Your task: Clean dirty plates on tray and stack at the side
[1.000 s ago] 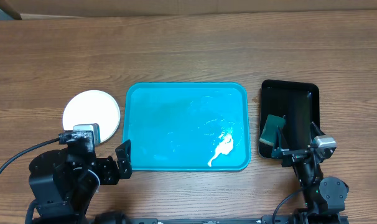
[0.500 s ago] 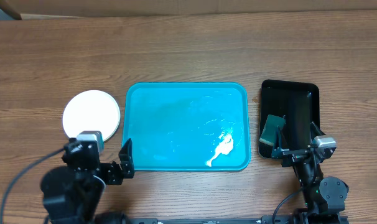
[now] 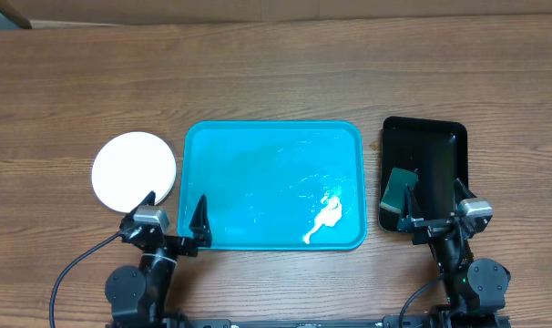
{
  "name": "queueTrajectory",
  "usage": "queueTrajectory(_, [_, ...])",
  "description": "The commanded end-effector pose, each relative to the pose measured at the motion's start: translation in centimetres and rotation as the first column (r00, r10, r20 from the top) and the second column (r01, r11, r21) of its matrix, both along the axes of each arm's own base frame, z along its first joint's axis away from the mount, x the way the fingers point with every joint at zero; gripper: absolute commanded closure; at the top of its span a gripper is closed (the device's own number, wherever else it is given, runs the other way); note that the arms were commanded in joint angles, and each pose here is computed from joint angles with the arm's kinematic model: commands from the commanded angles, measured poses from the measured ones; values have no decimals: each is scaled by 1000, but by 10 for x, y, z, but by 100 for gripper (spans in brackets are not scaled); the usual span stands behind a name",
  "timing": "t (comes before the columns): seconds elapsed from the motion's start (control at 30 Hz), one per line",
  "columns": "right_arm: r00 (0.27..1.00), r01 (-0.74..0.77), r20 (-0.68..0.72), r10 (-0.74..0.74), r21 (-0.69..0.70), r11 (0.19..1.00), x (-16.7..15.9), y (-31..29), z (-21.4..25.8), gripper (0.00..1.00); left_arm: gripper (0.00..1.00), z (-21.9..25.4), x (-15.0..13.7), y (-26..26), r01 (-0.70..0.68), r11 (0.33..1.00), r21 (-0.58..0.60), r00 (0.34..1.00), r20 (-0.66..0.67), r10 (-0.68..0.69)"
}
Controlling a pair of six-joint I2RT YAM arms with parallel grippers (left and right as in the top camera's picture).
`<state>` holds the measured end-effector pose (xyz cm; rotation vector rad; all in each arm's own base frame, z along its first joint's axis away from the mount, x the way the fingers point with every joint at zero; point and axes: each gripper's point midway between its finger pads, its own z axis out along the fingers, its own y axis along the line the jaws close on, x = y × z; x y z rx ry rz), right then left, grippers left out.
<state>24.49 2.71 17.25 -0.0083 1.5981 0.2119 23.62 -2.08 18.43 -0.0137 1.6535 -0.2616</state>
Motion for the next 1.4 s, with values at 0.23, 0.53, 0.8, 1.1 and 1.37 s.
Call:
queueTrajectory(0.23, [1000, -7, 7, 7, -3, 1000, 0, 1, -1, 0, 0, 24, 7, -1, -48, 991, 128, 972, 236, 16])
queueTrajectory(0.53, [1000, -7, 7, 7, -3, 1000, 0, 1, -1, 0, 0, -11, 9, -4, -19, 976, 216, 995, 104, -3])
queueTrajectory(0.8, [1000, -7, 7, 7, -3, 1000, 0, 1, -1, 0, 0, -25, 8, -4, -6, 984, 179, 999, 44, -2])
queueTrajectory(1.1, [1000, -7, 7, 7, -3, 1000, 0, 1, -1, 0, 0, -25, 8, -3, -13, 984, 180, 999, 43, 5])
queueTrajectory(1.37, [1000, -7, 7, 7, -3, 1000, 0, 1, -1, 0, 0, -25, 9, -3, -13, 984, 180, 999, 43, 5])
